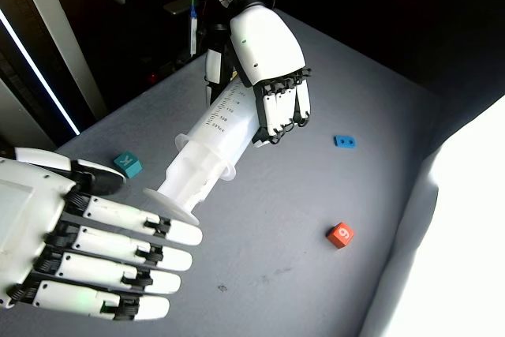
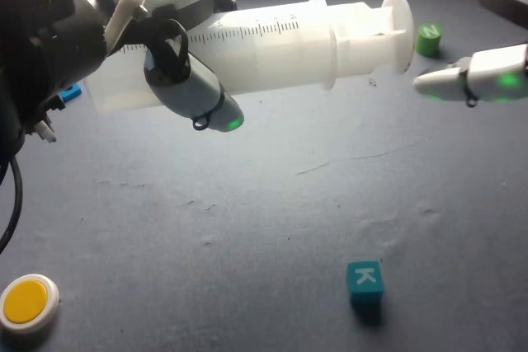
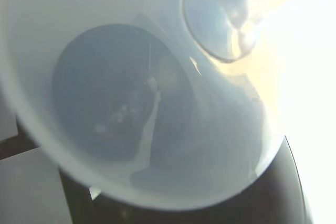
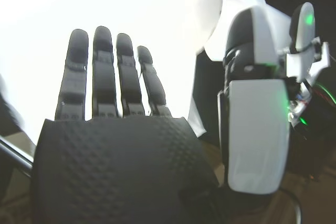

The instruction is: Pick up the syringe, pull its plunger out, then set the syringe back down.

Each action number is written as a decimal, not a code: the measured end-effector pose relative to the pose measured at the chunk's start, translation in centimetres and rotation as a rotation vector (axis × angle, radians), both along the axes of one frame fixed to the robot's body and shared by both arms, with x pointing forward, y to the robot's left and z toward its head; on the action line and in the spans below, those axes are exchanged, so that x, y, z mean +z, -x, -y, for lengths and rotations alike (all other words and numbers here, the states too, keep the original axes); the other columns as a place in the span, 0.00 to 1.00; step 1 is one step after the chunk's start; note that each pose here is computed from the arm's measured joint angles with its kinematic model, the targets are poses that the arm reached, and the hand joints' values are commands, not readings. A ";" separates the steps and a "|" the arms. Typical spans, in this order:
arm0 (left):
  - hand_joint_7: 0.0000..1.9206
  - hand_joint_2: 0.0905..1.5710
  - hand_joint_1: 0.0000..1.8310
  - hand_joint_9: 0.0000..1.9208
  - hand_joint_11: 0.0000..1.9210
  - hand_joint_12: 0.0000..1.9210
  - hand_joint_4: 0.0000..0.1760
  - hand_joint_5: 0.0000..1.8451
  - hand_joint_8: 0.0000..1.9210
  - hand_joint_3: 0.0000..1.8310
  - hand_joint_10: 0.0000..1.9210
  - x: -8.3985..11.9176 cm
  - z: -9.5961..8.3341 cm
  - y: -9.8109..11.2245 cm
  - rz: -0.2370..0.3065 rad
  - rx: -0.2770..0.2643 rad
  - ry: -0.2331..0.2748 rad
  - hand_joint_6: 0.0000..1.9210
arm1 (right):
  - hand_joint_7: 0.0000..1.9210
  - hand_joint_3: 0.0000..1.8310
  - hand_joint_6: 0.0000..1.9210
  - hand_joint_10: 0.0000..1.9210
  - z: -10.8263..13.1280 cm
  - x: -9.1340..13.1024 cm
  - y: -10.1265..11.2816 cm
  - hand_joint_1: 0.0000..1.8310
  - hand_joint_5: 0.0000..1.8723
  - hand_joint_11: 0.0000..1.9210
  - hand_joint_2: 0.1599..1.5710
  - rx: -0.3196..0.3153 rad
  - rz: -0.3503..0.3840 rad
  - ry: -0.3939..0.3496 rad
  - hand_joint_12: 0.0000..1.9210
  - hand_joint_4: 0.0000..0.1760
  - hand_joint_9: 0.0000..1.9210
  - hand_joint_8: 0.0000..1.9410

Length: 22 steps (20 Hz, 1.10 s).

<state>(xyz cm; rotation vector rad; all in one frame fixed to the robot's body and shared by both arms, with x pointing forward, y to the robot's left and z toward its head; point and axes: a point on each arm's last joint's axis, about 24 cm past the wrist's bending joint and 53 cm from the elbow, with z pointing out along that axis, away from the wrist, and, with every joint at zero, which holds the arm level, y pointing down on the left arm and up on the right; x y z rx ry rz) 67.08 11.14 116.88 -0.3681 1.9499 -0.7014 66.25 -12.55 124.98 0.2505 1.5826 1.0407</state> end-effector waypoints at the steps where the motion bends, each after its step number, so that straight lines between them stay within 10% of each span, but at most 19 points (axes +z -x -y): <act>1: 0.42 0.77 0.63 0.36 0.20 0.76 0.11 0.41 0.68 0.00 0.51 0.0 0.1 0.0 0.000 -0.001 0.001 0.68 | 0.01 0.00 0.27 0.37 -0.4 -0.1 0.0 0.48 0.00 0.00 0.60 0.007 0.000 -0.002 0.33 0.00 0.00 0.34; 5: 0.43 0.76 0.64 0.36 0.19 0.78 0.00 0.41 0.69 0.00 0.53 0.3 0.1 0.1 0.003 0.004 0.003 0.65 | 0.00 0.00 0.27 0.37 -1.9 0.0 -0.4 0.48 0.00 0.00 0.60 0.027 0.005 -0.021 0.32 0.00 0.00 0.36; 10: 0.43 0.76 0.64 0.35 0.17 0.76 0.00 0.41 0.71 0.00 0.53 0.2 0.0 0.1 0.000 0.008 0.005 0.63 | 0.03 0.01 0.32 0.50 -3.0 -0.3 -0.7 0.56 0.04 0.00 0.65 0.040 0.003 -0.033 0.56 0.00 0.02 0.43; 14: 0.42 0.76 0.63 0.35 0.18 0.77 0.00 0.41 0.70 0.00 0.53 0.2 0.0 0.1 0.000 0.010 0.004 0.65 | 0.06 0.00 0.61 0.58 -3.5 -0.5 -0.8 0.62 0.00 0.00 0.70 0.045 0.003 -0.037 0.69 0.00 0.06 0.52; 16: 0.43 0.76 0.64 0.35 0.19 0.76 0.00 0.42 0.69 0.00 0.52 0.2 -0.1 0.0 0.000 0.011 0.002 0.64 | 0.09 0.01 0.64 0.61 -3.6 -0.6 -0.8 0.59 0.05 0.00 0.76 0.045 0.003 -0.040 0.76 0.00 0.07 0.54; 17: 0.43 0.76 0.65 0.35 0.18 0.79 0.00 0.40 0.73 0.00 0.56 0.2 -0.1 0.0 0.001 0.010 0.001 0.62 | 0.21 0.01 0.83 0.66 -3.5 -0.7 -0.8 0.57 0.24 0.02 0.85 0.042 0.004 -0.039 0.83 0.00 0.11 0.81; 18: 0.43 0.76 0.65 0.34 0.18 0.81 0.00 0.40 0.74 0.00 0.58 0.2 0.0 0.1 0.000 0.007 0.001 0.62 | 0.22 0.00 0.85 0.70 -3.4 -0.6 -0.8 0.57 0.30 0.05 0.87 0.038 0.001 -0.050 0.86 0.00 0.14 0.88; 19: 0.43 0.76 0.64 0.34 0.18 0.81 0.00 0.40 0.73 0.00 0.59 0.2 0.0 0.1 -0.001 0.006 0.002 0.62 | 0.24 0.00 0.81 0.90 -3.3 -0.5 -0.9 0.67 0.32 0.11 0.85 0.037 0.003 -0.052 0.87 0.00 0.23 0.85; 22: 0.43 0.77 0.64 0.35 0.19 0.79 0.00 0.39 0.70 0.00 0.56 0.2 0.1 0.1 0.000 0.004 0.001 0.66 | 0.31 0.00 0.74 0.87 -3.2 -0.7 -0.9 0.71 0.36 0.20 0.80 0.033 0.004 -0.051 0.83 0.00 0.31 0.79</act>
